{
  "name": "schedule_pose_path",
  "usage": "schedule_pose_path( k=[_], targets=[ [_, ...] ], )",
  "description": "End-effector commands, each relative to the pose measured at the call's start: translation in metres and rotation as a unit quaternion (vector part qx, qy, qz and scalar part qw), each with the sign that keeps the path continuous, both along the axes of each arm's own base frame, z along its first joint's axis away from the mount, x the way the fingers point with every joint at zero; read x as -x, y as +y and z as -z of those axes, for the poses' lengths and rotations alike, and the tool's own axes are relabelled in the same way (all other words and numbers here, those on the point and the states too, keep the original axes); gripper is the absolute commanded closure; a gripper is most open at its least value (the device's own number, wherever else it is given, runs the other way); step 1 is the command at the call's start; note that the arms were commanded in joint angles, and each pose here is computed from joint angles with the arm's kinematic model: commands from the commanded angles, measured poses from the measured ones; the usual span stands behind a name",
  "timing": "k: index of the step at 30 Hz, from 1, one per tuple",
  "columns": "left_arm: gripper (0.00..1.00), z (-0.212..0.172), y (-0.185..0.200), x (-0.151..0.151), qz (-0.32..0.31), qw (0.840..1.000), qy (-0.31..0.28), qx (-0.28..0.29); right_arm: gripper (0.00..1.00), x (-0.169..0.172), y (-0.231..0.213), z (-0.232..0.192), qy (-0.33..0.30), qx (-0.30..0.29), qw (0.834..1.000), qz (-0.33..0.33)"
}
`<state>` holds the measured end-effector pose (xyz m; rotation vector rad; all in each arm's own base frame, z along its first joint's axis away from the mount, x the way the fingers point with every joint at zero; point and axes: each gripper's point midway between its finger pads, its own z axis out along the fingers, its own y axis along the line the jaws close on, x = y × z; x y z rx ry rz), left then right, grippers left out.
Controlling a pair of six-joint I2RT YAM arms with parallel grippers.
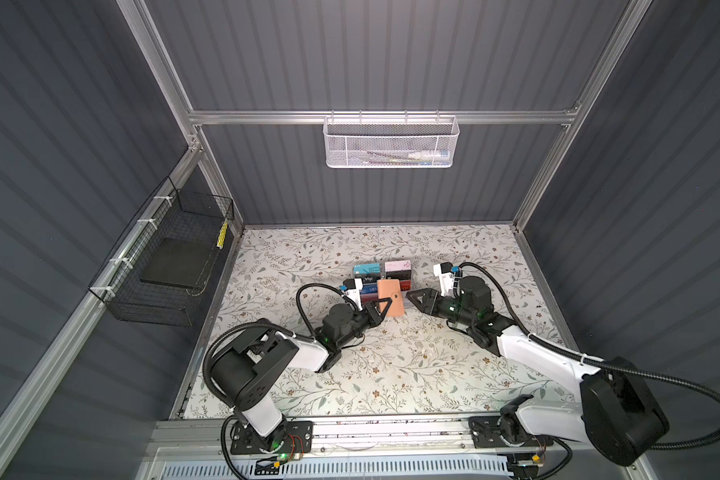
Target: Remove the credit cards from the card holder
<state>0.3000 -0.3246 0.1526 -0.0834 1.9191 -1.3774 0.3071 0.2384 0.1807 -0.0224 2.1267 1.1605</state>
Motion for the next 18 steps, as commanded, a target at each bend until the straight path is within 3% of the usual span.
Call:
schedule_pose_path(
  k=[1, 4, 5, 8, 13, 18],
  targets=[
    [1.0, -0.013, -0.002, -0.002, -0.009, 0.995, -0.042, -0.088, 0.45, -0.002, -0.012, -0.002, -0.011, 0.065, 0.997, 0.035],
    [1.0, -0.017, 0.002, -0.001, -0.032, 0.984, -0.061, -0.165, 0.28, 0.0, -0.012, -0.007, -0.014, 0.09, 0.995, 0.048],
    [1.0, -0.019, 0.002, -0.002, -0.036, 0.981, -0.066, -0.181, 0.25, 0.001, -0.011, -0.01, -0.017, 0.094, 0.994, 0.05],
    [1.0, -0.022, 0.0, -0.002, -0.04, 0.974, -0.083, -0.207, 0.03, 0.001, -0.007, -0.016, -0.02, 0.107, 0.992, 0.058],
    [1.0, -0.023, -0.006, 0.007, -0.048, 0.961, -0.109, -0.248, 0.01, -0.001, -0.002, -0.019, -0.015, 0.122, 0.99, 0.072],
    [1.0, -0.029, -0.002, 0.013, -0.061, 0.958, -0.124, -0.252, 0.02, -0.003, -0.002, -0.015, -0.007, 0.125, 0.988, 0.087]
  ],
)
